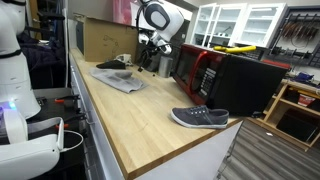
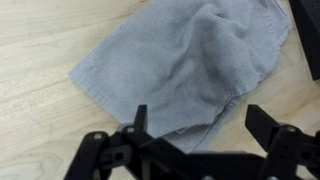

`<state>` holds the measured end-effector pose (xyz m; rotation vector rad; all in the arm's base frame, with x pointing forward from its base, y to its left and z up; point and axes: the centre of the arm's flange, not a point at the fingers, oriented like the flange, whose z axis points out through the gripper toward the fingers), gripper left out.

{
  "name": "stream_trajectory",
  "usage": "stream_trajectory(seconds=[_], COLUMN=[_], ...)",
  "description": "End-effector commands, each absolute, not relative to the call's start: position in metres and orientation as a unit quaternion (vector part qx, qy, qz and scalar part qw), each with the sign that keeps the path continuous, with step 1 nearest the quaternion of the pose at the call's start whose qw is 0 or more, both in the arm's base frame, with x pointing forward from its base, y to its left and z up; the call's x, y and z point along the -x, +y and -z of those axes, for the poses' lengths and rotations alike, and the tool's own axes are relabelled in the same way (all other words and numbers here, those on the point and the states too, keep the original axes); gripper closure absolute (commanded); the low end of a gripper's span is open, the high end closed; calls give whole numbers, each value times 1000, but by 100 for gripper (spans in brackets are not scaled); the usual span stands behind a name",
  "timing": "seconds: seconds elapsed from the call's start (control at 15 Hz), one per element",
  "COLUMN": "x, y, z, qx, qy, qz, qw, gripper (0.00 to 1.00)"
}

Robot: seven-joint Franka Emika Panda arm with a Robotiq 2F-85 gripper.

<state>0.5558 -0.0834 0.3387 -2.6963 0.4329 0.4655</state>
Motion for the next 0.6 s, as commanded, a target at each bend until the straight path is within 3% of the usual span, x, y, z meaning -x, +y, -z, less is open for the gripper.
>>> stream_trajectory(seconds=[0.0, 0.53], x=[-557, -574], y=[-82, -65], z=[-338, -310], qx=[957, 963], qy=[153, 134], qz=[-165, -171], qw=[184, 158], gripper=[0, 0])
